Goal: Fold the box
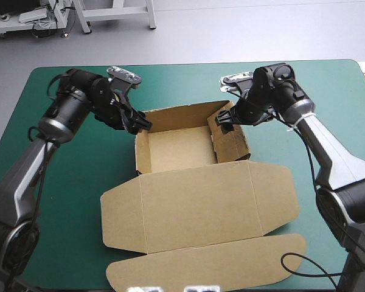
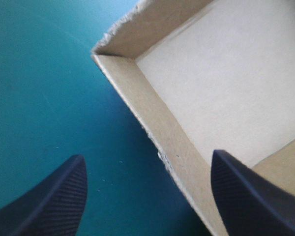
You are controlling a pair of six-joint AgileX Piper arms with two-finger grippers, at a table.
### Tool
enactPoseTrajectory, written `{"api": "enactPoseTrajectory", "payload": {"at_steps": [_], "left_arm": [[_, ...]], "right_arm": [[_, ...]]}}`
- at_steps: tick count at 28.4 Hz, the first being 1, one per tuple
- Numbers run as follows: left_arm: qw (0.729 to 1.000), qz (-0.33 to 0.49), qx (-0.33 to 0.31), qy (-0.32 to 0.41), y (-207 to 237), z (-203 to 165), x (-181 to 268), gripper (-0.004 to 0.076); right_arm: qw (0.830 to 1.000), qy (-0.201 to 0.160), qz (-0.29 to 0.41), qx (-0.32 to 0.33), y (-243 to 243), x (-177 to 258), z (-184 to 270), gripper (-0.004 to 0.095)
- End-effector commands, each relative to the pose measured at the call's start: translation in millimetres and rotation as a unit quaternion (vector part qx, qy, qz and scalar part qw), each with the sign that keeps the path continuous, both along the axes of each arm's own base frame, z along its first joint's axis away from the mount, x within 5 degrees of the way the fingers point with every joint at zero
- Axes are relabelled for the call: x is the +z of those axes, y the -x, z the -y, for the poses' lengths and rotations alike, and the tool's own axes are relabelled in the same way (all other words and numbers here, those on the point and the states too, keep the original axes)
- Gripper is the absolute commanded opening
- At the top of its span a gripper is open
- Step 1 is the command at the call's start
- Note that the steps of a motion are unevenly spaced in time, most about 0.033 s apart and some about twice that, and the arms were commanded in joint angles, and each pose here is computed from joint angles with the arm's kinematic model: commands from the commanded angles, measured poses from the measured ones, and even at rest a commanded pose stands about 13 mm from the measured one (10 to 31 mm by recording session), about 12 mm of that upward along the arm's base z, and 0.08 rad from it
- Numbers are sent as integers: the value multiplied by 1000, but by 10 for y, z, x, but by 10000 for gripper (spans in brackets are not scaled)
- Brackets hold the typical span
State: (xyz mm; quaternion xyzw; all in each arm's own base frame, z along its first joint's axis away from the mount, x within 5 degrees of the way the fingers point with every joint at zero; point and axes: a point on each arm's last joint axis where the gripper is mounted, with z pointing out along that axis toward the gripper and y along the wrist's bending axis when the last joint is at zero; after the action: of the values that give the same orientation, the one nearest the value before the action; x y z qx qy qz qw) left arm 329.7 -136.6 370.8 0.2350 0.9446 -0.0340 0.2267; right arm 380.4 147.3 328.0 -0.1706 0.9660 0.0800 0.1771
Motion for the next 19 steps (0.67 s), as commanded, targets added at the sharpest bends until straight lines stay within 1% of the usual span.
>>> {"api": "enactPoseTrajectory", "payload": {"at_steps": [1,3,6,9,11,13,16,19], "left_arm": [[998,63,-1,26,432,-174,599,510],[995,89,-1,37,651,-265,769,500],[992,114,0,45,984,-409,906,400],[991,127,-11,31,1317,-563,887,177],[992,128,-18,3,1554,-699,757,-6],[992,121,-7,-30,1757,-842,554,-9],[995,95,6,-27,1938,-912,311,-9],[998,60,0,-17,2056,-917,71,-9]], "right_arm": [[997,-14,70,7,194,541,127,822],[996,-2,87,8,239,626,170,822],[996,-1,92,8,260,660,184,820],[996,0,89,8,244,636,178,820],[996,-6,86,8,216,595,156,820],[997,-5,80,9,176,538,141,820],[998,-3,64,9,100,413,108,820],[999,-11,36,11,3,224,45,820]]}}
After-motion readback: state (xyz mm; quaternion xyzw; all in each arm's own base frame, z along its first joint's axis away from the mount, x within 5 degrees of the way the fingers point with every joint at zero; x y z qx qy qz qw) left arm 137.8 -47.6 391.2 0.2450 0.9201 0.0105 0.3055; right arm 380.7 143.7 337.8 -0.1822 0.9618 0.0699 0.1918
